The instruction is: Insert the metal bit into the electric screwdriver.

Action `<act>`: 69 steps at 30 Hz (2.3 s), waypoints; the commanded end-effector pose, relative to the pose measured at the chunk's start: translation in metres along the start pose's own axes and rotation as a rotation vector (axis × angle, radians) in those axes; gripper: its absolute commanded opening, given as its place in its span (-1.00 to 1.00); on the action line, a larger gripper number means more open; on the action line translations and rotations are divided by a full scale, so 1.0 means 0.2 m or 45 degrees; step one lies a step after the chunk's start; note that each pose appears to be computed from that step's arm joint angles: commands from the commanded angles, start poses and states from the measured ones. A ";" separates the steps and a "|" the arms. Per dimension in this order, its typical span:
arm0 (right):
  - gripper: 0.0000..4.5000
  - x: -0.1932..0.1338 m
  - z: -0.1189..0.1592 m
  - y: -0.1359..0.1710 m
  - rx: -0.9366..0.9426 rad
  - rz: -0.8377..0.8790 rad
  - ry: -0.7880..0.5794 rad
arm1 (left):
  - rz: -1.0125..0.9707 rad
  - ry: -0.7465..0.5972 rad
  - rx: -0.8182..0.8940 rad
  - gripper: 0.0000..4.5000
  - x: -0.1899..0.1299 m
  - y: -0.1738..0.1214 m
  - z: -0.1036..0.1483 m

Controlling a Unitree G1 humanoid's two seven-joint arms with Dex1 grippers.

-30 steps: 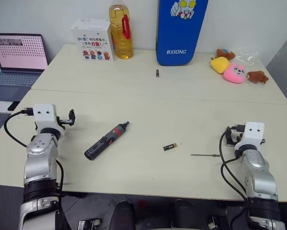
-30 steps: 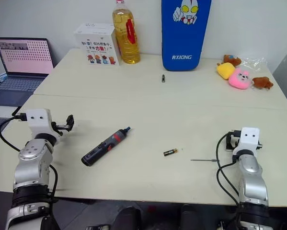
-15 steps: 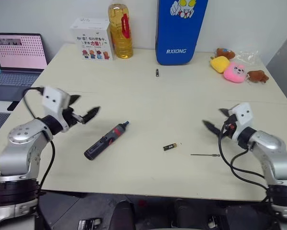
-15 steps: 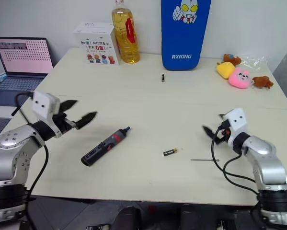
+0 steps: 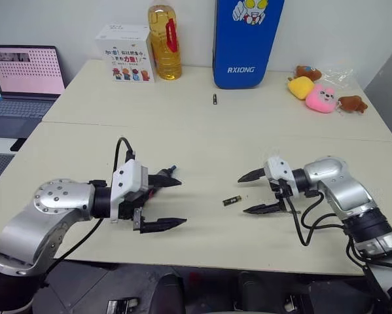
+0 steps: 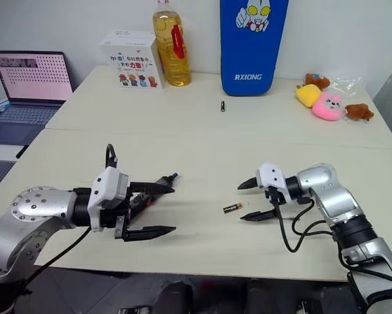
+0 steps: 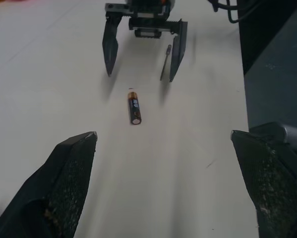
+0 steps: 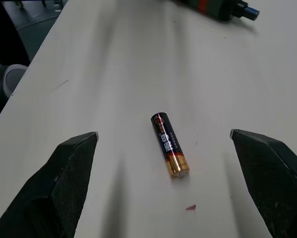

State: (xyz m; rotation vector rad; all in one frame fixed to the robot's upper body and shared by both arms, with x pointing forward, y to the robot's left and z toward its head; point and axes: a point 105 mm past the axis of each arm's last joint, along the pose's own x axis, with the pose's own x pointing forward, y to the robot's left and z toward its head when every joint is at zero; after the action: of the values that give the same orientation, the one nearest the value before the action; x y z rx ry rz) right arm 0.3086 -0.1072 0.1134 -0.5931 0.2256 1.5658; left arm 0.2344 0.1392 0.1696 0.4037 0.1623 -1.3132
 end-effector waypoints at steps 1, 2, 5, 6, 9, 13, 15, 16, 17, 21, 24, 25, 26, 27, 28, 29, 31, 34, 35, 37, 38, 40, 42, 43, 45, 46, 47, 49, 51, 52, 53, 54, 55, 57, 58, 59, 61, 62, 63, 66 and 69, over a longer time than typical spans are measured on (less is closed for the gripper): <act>1.00 0.03 -0.02 -0.02 -0.077 0.011 0.024 | 0.014 -0.022 0.071 1.00 0.01 -0.03 0.04; 1.00 0.04 -0.04 -0.02 -0.084 0.030 0.038 | 0.015 -0.023 0.071 1.00 0.01 -0.03 0.04; 1.00 0.08 -0.08 -0.01 -0.089 0.051 0.064 | 0.023 -0.029 0.077 1.00 0.01 -0.04 0.04; 1.00 0.08 -0.09 -0.01 -0.089 0.050 0.067 | 0.025 -0.029 0.079 1.00 0.01 -0.04 0.04; 0.92 0.09 -0.11 -0.04 -0.087 0.027 0.073 | 0.026 -0.030 0.079 1.00 0.02 -0.04 0.04; 0.58 0.09 -0.11 -0.06 -0.095 0.012 0.064 | 0.021 -0.033 0.078 1.00 0.03 -0.06 0.05; 0.40 0.09 -0.10 -0.06 -0.094 0.006 0.053 | 0.022 -0.034 0.078 1.00 0.03 -0.05 0.05; 0.28 0.10 -0.10 -0.06 -0.096 0.005 0.051 | 0.023 -0.035 0.079 1.00 0.03 -0.05 0.06; 0.17 0.10 -0.10 -0.06 -0.098 0.004 0.051 | 0.024 -0.036 0.079 1.00 0.04 -0.05 0.06; -0.18 0.10 -0.10 -0.07 -0.098 -0.001 0.051 | 0.021 -0.040 0.079 1.00 0.04 -0.05 0.07; -0.54 0.10 -0.10 -0.08 -0.110 -0.016 0.052 | 0.016 -0.043 0.077 1.00 0.04 -0.05 0.07; -0.63 0.10 -0.10 -0.08 -0.113 -0.017 0.053 | 0.013 -0.045 0.077 1.00 0.05 -0.05 0.07; -0.75 0.10 -0.11 -0.08 -0.114 -0.017 0.054 | 0.010 -0.047 0.077 1.00 0.05 -0.05 0.08; -0.84 0.10 -0.11 -0.08 -0.112 -0.016 0.053 | 0.005 -0.050 0.078 1.00 0.05 -0.05 0.08; -0.86 0.10 -0.11 -0.07 -0.112 -0.016 0.052 | 0.003 -0.051 0.078 1.00 0.05 -0.05 0.08; -0.86 0.10 -0.11 -0.07 -0.110 -0.018 0.050 | -0.002 -0.053 0.080 1.00 0.06 -0.05 0.09; -0.86 0.09 -0.11 -0.07 -0.101 -0.033 0.042 | -0.009 -0.058 0.084 1.00 0.06 -0.05 0.10; -0.86 0.04 -0.08 -0.07 -0.064 -0.090 0.008 | -0.024 -0.063 0.097 1.00 0.06 -0.04 0.12; -0.86 0.02 -0.06 -0.09 -0.041 -0.132 -0.015 | -0.028 -0.063 0.103 1.00 0.06 -0.03 0.12; -0.86 -0.04 -0.01 -0.13 0.045 -0.251 -0.084 | -0.027 -0.061 0.120 1.00 0.06 0.00 0.13; -0.86 -0.11 0.03 -0.19 0.123 -0.371 -0.144 | -0.012 -0.071 0.136 1.00 0.06 0.04 0.15; -0.86 -0.26 0.06 -0.30 0.265 -0.630 -0.248 | 0.040 -0.117 0.160 1.00 0.07 0.13 0.21; -0.86 -0.42 0.04 -0.42 0.396 -0.930 -0.307 | 0.097 -0.172 0.178 1.00 0.10 0.21 0.27; -0.86 -0.50 0.00 -0.47 0.453 -1.106 -0.290 | 0.114 -0.201 0.190 1.00 0.13 0.24 0.30; -0.86 -0.73 -0.16 -0.57 0.608 -1.588 -0.190 | 0.134 -0.303 0.206 1.00 0.21 0.29 0.39; -0.86 -0.83 -0.23 -0.59 0.689 -1.785 -0.142 | 0.127 -0.349 0.212 1.00 0.25 0.30 0.44; -0.86 -0.91 -0.30 -0.59 0.763 -1.959 -0.090 | 0.125 -0.392 0.227 1.00 0.29 0.30 0.48; -0.86 -1.02 -0.41 -0.57 0.941 -2.214 -0.048 | 0.107 -0.462 0.253 1.00 0.34 0.29 0.54; -0.86 -1.04 -0.45 -0.57 1.098 -2.335 -0.083 | 0.105 -0.498 0.265 1.00 0.38 0.28 0.57; -0.86 -1.04 -0.47 -0.57 1.188 -2.385 -0.134 | 0.106 -0.504 0.274 1.00 0.39 0.28 0.57; -0.86 -1.05 -0.48 -0.57 1.259 -2.436 -0.168 | 0.108 -0.506 0.284 1.00 0.41 0.28 0.57; -0.86 -1.05 -0.50 -0.56 1.315 -2.493 -0.169 | 0.104 -0.508 0.286 1.00 0.42 0.27 0.56; -0.86 -1.06 -0.52 -0.55 1.349 -2.536 -0.143 | 0.095 -0.509 0.286 1.00 0.43 0.26 0.56; -0.86 -1.06 -0.57 -0.52 1.410 -2.607 -0.085 | 0.087 -0.511 0.281 1.00 0.44 0.24 0.55; -0.86 -1.05 -0.61 -0.49 1.455 -2.631 -0.043 | 0.087 -0.511 0.279 1.00 0.44 0.23 0.54; -0.86 -1.03 -0.64 -0.47 1.503 -2.639 -0.022 | 0.091 -0.511 0.275 1.00 0.44 0.23 0.53; -0.86 -1.00 -0.69 -0.44 1.560 -2.657 0.040 | 0.104 -0.510 0.265 1.00 0.43 0.23 0.52; -0.86 -1.00 -0.71 -0.42 1.576 -2.671 0.066 | 0.110 -0.511 0.259 1.00 0.43 0.23 0.51; -0.86 -0.99 -0.72 -0.41 1.584 -2.683 0.083 | 0.114 -0.511 0.257 1.00 0.43 0.23 0.51; -0.86 -0.96 -0.74 -0.40 1.592 -2.677 0.107 | 0.123 -0.514 0.257 1.00 0.43 0.23 0.51; -0.86 -0.94 -0.75 -0.40 1.604 -2.655 0.128 | 0.131 -0.516 0.256 1.00 0.42 0.22 0.51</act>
State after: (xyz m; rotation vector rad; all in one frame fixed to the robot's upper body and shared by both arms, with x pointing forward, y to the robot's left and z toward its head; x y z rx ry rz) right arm 0.4197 -0.3355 0.1035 0.2490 0.3499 -0.7186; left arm 0.2938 0.0319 0.2331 0.2842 -0.2719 -1.2970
